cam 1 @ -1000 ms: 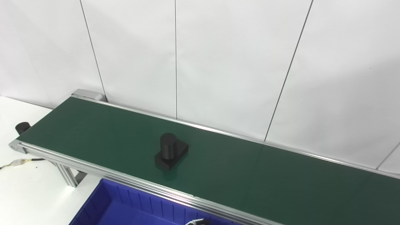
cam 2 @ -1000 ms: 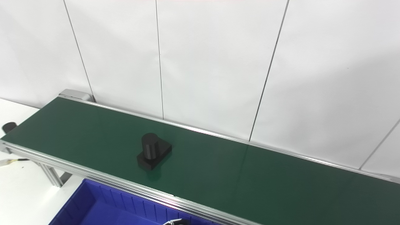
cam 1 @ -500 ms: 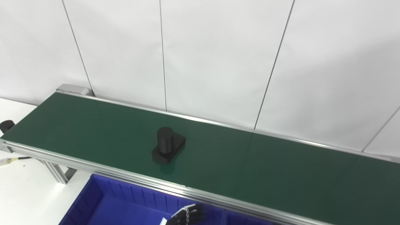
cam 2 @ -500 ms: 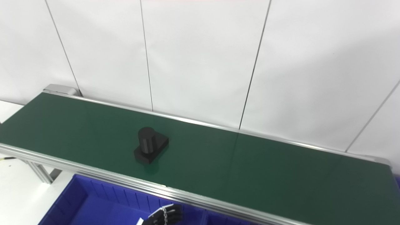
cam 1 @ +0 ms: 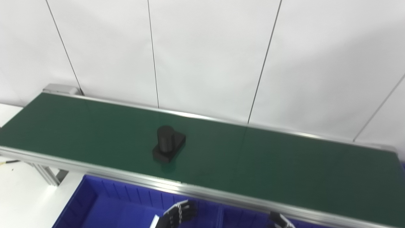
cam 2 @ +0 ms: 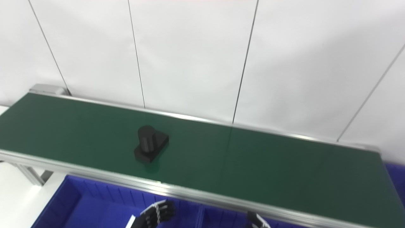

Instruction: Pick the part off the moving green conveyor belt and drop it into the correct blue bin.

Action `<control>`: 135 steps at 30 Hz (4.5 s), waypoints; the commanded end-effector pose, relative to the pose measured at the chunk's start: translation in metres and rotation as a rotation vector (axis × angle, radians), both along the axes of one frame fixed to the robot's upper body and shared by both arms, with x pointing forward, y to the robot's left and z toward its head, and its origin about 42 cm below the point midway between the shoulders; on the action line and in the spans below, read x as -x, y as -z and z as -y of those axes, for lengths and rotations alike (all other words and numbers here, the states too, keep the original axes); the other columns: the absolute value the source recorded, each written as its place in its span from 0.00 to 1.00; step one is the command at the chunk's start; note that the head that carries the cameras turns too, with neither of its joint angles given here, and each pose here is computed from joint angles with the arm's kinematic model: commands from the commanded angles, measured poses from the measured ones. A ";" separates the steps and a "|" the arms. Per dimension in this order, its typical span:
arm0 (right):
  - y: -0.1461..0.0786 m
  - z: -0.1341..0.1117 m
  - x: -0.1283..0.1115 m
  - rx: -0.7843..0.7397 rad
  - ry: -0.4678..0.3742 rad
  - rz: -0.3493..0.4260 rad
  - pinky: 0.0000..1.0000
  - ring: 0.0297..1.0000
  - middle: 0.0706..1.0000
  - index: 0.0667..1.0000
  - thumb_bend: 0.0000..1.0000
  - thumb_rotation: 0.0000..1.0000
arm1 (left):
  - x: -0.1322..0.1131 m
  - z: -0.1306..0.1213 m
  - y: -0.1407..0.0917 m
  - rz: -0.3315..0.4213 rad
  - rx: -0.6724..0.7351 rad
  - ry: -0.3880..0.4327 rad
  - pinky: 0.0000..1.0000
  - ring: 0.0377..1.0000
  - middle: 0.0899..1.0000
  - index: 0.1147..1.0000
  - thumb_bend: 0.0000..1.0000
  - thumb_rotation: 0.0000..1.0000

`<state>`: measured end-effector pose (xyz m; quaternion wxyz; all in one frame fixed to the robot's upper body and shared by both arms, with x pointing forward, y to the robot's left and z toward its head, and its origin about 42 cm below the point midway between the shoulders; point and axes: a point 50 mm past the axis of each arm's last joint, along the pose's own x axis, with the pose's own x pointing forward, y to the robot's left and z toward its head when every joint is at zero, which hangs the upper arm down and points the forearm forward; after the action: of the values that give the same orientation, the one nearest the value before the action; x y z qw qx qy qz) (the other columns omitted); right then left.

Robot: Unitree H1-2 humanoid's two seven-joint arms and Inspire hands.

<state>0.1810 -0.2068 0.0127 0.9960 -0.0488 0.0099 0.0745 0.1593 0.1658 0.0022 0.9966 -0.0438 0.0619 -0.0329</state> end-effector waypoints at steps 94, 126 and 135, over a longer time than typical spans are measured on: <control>-0.099 -0.159 -0.265 0.324 -0.379 0.261 0.75 0.84 0.87 0.93 0.87 0.21 | -0.010 0.004 -0.007 0.063 0.028 -0.037 0.81 0.72 0.71 0.71 0.57 0.00; -0.053 -0.144 -0.236 0.232 -0.123 0.156 0.40 0.44 0.46 0.10 0.50 0.00 | -0.004 0.002 -0.011 0.048 0.023 -0.032 0.81 0.71 0.70 0.71 0.59 0.00; -0.062 -0.142 -0.231 0.205 -0.044 0.225 0.10 0.43 0.05 0.03 0.50 0.00 | -0.003 0.001 -0.012 0.046 0.025 -0.024 0.80 0.71 0.70 0.71 0.59 0.00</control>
<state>0.4091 -0.0708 0.0623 0.9793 -0.1655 -0.0690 0.0942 0.1601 0.1676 0.0065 0.9969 -0.0522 0.0552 -0.0183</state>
